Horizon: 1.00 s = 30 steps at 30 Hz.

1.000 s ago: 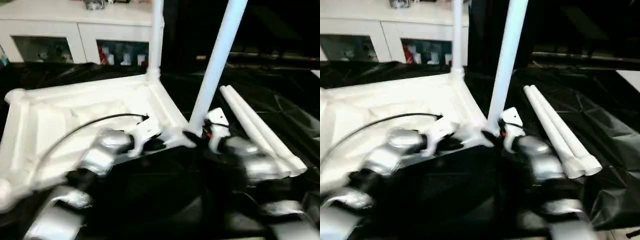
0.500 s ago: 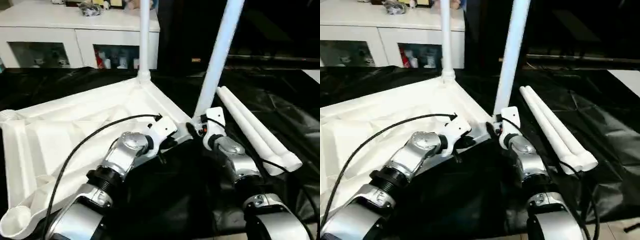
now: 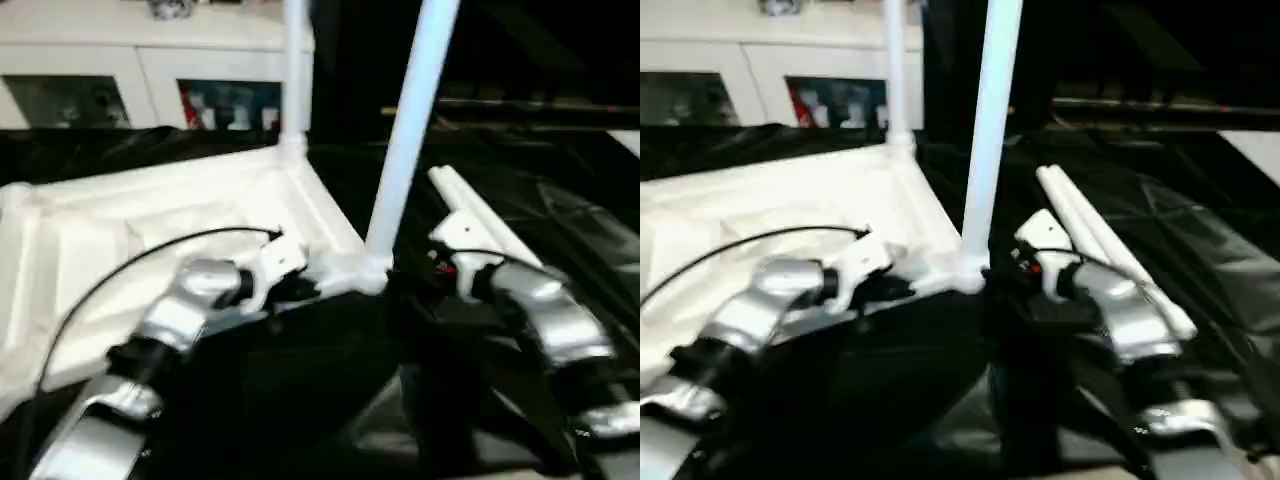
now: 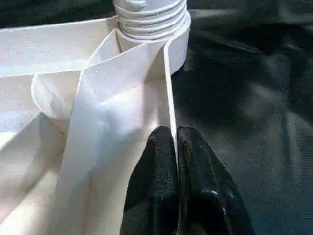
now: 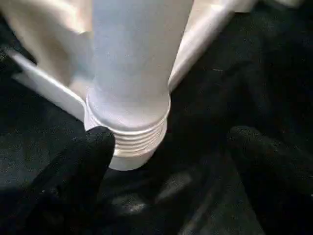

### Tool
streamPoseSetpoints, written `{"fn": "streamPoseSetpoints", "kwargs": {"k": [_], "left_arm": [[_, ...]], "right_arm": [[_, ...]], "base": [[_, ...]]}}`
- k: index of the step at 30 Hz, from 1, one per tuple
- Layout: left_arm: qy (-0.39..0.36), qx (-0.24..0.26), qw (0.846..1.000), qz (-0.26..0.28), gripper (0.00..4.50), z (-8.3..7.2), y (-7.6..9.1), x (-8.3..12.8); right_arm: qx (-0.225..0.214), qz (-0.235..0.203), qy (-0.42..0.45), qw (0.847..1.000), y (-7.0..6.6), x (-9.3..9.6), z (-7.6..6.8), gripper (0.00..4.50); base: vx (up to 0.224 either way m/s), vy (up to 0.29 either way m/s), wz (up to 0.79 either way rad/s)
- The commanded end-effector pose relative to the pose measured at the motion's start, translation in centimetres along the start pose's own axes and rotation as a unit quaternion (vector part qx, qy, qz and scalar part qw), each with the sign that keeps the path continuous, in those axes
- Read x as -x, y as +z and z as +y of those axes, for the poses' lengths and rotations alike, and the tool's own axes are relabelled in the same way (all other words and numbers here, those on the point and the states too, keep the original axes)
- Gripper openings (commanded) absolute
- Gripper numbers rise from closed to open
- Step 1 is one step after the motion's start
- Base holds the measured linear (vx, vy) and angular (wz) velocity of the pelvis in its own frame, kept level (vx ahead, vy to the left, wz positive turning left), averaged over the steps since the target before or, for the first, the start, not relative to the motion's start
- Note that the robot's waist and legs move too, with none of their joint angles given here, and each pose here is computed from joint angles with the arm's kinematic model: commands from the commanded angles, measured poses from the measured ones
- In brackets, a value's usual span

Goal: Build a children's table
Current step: Rotate leg to tighten

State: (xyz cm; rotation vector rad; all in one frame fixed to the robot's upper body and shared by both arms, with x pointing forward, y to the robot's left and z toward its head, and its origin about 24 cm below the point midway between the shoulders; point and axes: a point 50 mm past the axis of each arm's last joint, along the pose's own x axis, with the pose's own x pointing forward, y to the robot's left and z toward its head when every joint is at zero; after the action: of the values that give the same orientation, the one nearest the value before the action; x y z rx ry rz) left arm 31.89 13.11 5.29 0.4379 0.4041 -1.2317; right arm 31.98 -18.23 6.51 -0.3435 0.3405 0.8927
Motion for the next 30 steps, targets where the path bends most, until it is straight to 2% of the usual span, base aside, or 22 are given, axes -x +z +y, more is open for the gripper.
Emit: {"fn": "streamPoseSetpoints", "kwargs": {"k": [1, 8, 13, 21, 24, 26, 30], "left_arm": [[-0.053, -0.014, 0.998, -0.015, 0.0, -1.0, 0.7, -0.5], [-0.075, -0.017, 0.997, -0.023, 0.0, -1.3, 1.1, -0.6], [-0.083, -0.016, 0.996, -0.026, 0.0, -1.5, 1.3, -0.7], [-0.083, -0.017, 0.996, -0.024, 0.0, -1.4, 1.3, -0.6], [-0.083, -0.016, 0.996, -0.023, 0.0, -1.4, 1.3, -0.6], [-0.084, -0.016, 0.996, -0.022, 0.0, -1.4, 1.3, -0.6], [-0.087, -0.015, 0.996, -0.021, 0.0, -1.5, 1.2, -0.7]], "right_arm": [[0.002, -0.003, 0.038, 0.999, 0.4, -0.3, 0.8, 4.12], [0.006, 0.007, 0.104, 0.995, 0.3, -0.6, 2.0, 4.12], [0.001, 0.006, 0.098, 0.995, 0.4, -1.2, 1.8, 4.12], [-0.012, -0.009, 0.103, 0.995, 0.8, -1.4, 1.7, 3.34], [-0.012, -0.011, 0.106, 0.994, 0.7, -1.4, 1.7, 3.23], [-0.014, -0.012, 0.109, 0.994, 0.7, -1.4, 1.8, 2.92], [-0.02, -0.012, 0.109, 0.994, 0.5, -1.3, 1.8, 2.81]], "base": [[0.07, -0.019, 0.02], [0.018, -0.004, 0.0], [0.0, 0.0, 0.0], [0.0, 0.0, 0.0], [0.0, 0.0, 0.0], [0.0, 0.0, 0.0], [0.0, 0.0, 0.0]]}}
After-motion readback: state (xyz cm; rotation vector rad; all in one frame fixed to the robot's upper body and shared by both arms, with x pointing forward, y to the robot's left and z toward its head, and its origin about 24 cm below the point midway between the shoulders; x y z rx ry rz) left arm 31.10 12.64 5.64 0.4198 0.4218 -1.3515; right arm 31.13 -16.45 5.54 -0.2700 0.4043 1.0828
